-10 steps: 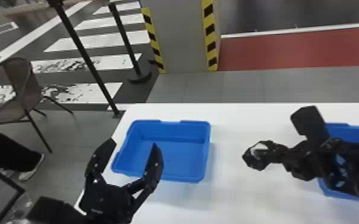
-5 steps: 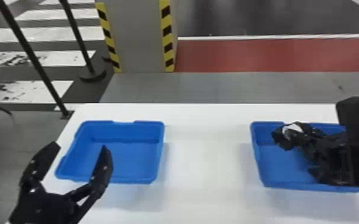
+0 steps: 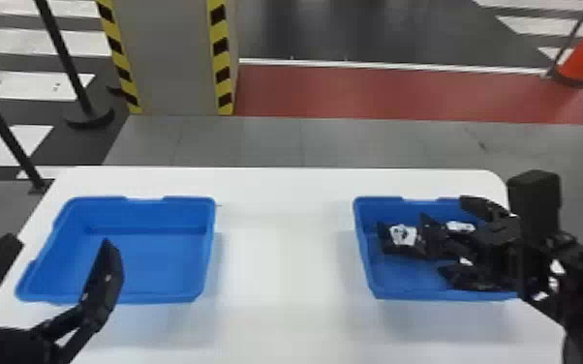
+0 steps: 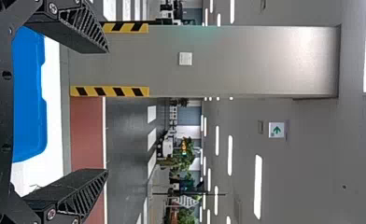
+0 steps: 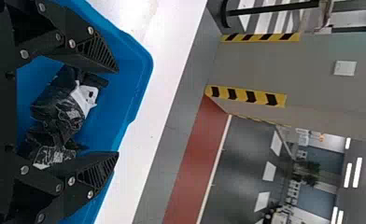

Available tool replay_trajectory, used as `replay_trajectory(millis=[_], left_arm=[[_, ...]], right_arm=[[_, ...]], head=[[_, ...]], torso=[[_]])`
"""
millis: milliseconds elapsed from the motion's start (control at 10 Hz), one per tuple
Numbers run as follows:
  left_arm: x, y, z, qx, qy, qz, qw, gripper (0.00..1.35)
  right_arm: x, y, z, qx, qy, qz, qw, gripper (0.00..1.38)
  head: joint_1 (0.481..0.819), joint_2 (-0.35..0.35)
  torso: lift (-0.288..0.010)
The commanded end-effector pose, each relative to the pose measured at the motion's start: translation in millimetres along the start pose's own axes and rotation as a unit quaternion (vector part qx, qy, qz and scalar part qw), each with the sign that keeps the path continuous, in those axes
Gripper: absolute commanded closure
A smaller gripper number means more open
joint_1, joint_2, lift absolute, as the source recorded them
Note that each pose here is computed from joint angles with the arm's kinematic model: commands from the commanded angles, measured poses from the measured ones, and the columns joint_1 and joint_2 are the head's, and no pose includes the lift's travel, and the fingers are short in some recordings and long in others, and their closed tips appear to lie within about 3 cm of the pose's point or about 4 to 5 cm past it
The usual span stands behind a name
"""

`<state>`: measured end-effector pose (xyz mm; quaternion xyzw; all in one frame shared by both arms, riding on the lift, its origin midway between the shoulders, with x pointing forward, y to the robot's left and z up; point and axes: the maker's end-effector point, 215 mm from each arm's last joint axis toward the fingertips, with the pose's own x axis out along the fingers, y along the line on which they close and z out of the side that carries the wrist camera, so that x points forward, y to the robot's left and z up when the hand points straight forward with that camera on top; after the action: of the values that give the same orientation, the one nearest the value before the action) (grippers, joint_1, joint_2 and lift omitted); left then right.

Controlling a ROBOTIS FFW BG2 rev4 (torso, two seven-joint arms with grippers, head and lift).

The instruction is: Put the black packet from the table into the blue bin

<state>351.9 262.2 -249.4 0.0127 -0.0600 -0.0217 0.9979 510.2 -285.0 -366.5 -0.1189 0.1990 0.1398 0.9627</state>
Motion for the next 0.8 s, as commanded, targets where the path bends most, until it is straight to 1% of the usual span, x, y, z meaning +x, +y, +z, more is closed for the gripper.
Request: replay_trajectory(millis=[0, 100, 200, 300, 400, 500, 600, 700], left_arm=[[0, 1, 0, 0.0, 0.0, 0.003, 1.0, 0.11], [0, 2, 0, 0.001, 0.0, 0.002, 1.0, 0.11], [-1, 4, 1, 0.002, -0.002, 0.005, 1.0, 0.11], [0, 4, 2, 0.003, -0.003, 0.005, 1.0, 0.11], [-1, 4, 2, 0.004, -0.003, 0.004, 1.0, 0.11], [-2, 4, 2, 0.004, -0.003, 0.005, 1.0, 0.11], [-3, 5, 1, 0.005, -0.002, 0.005, 1.0, 0.11], [-4, 7, 2, 0.006, -0.003, 0.006, 1.0, 0.11]], right_arm=[[-40, 35, 32, 0.004, -0.094, 0.015, 0.995, 0.15], [-68, 46, 44, 0.015, -0.142, 0.016, 0.99, 0.16], [-87, 59, 52, 0.018, -0.17, 0.024, 0.985, 0.16], [-106, 78, 60, 0.029, -0.195, 0.039, 0.979, 0.16], [-126, 89, 59, 0.041, -0.214, 0.045, 0.975, 0.16], [-146, 85, 49, 0.05, -0.211, 0.034, 0.976, 0.16], [-169, 78, 43, 0.046, -0.198, 0.018, 0.979, 0.16], [-186, 74, 43, 0.048, -0.19, 0.009, 0.981, 0.16]], head=[[0.695, -0.033], [0.695, -0.01], [0.695, 0.017], [0.695, 0.028], [0.695, 0.049], [0.695, 0.072], [0.695, 0.075], [0.695, 0.061]], torso=[[-0.11], [-0.11], [-0.11], [-0.11], [-0.11], [-0.11], [-0.11], [-0.11]])
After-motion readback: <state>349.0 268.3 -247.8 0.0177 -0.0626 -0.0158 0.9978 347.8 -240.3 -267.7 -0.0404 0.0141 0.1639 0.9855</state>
